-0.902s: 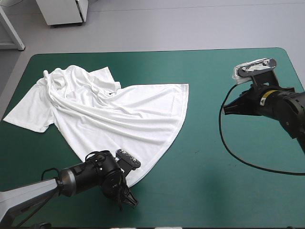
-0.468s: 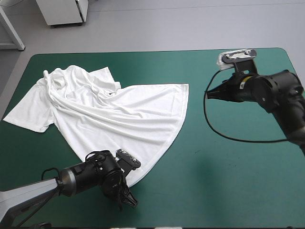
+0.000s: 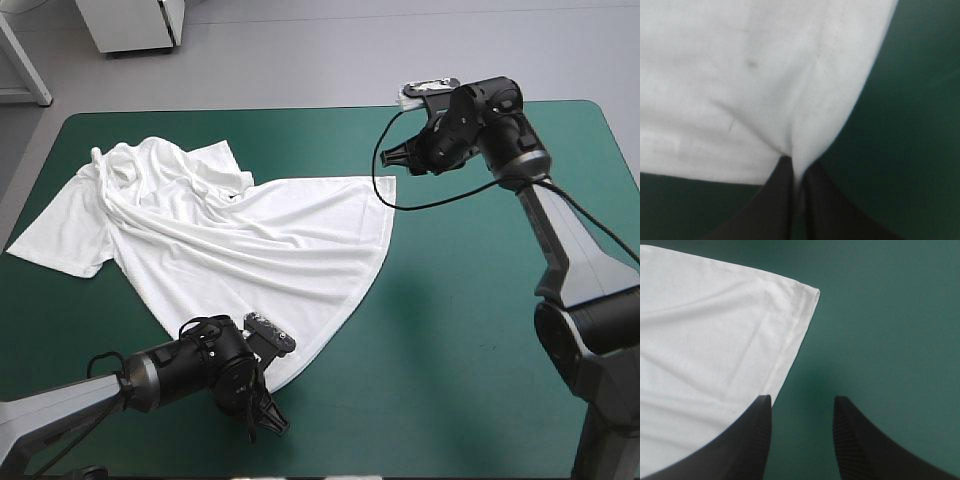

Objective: Fold the cloth

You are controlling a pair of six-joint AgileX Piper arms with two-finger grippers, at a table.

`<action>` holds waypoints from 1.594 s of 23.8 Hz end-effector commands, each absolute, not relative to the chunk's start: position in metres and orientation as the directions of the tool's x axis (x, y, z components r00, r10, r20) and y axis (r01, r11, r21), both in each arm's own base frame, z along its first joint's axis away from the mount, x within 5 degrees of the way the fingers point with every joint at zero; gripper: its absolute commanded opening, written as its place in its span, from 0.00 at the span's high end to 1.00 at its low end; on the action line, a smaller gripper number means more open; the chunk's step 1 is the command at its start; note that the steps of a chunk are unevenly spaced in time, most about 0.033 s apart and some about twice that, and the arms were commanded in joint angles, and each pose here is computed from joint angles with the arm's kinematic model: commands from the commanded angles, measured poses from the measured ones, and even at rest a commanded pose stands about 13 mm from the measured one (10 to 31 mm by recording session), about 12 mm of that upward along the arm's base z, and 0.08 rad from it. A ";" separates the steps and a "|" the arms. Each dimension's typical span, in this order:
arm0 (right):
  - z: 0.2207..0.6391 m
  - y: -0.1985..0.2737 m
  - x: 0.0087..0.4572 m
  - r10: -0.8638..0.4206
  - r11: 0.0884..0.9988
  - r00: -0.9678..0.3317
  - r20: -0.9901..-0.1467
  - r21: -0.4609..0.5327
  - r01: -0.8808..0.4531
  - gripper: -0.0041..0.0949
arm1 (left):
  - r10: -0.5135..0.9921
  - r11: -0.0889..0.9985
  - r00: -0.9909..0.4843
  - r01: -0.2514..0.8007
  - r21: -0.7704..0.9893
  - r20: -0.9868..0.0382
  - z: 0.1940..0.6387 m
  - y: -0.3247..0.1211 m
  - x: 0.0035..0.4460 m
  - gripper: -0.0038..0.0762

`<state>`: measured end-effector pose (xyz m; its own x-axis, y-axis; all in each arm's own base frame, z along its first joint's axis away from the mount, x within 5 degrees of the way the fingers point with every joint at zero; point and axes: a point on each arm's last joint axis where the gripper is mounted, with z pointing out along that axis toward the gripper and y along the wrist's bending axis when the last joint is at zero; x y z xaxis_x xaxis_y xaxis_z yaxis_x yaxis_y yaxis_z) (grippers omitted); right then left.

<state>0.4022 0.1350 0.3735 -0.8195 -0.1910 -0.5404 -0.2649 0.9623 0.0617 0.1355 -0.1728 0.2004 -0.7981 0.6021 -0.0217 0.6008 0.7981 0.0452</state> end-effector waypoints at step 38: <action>0.232 0.219 0.465 -0.309 0.931 -0.881 -0.358 0.074 -0.357 0.98 | 0.566 0.819 -0.814 0.574 -0.027 -0.134 0.190 -0.186 0.141 0.96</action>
<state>0.4706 0.2170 0.2171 -0.8804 -0.3222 -0.3479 -0.3602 0.9316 0.0490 0.1354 -0.1736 0.2004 -0.8054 0.5921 -0.0261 0.5911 0.8057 0.0376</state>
